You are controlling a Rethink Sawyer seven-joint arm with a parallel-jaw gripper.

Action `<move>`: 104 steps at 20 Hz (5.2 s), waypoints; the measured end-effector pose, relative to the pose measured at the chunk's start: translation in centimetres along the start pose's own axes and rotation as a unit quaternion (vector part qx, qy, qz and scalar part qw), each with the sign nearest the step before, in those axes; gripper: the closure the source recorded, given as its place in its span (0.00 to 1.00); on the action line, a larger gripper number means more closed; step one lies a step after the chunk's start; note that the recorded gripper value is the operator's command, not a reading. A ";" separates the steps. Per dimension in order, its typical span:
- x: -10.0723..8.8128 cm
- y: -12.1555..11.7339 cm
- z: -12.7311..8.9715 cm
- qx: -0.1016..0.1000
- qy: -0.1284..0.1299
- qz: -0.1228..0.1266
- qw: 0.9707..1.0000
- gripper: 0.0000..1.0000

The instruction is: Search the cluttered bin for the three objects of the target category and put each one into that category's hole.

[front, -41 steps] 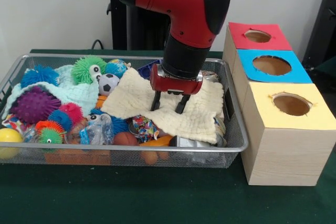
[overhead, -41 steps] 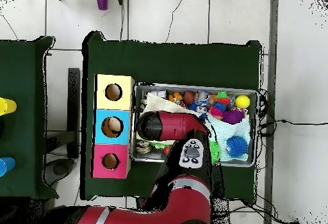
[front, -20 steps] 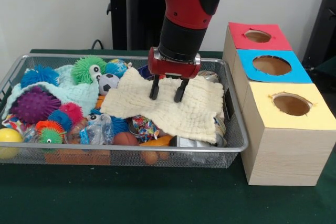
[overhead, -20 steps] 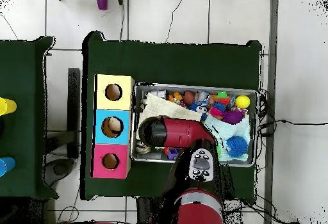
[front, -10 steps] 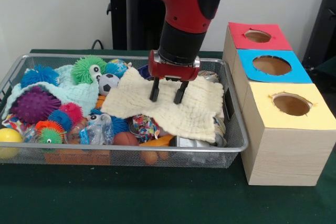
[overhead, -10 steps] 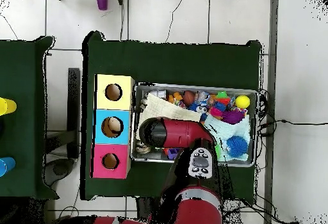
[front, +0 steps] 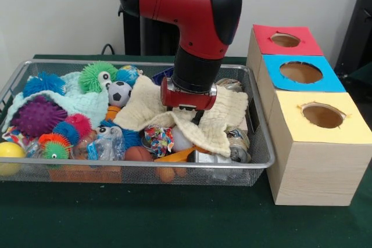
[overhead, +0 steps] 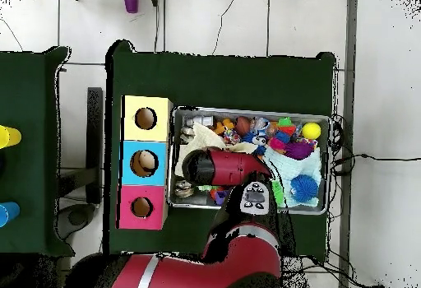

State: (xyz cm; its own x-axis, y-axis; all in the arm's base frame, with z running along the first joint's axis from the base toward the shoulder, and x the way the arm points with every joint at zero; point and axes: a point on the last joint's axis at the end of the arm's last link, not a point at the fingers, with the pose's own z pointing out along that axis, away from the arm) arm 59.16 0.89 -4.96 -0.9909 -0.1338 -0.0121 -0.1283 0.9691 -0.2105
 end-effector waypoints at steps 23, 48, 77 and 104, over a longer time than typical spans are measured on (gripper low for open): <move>0.1 0.1 1.1 0.017 -0.014 -0.011 1.000 1.00; 1.1 0.2 -7.4 -0.029 0.041 0.040 0.998 1.00; 1.3 0.1 -9.5 -0.026 0.059 0.042 0.997 1.00; -2.4 -12.3 -8.8 0.056 0.045 0.026 0.997 1.00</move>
State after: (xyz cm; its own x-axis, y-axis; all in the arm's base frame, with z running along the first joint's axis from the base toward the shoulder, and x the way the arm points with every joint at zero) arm 62.74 -8.87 6.26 -0.9963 -0.0602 0.0617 -0.0769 0.9443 -0.3199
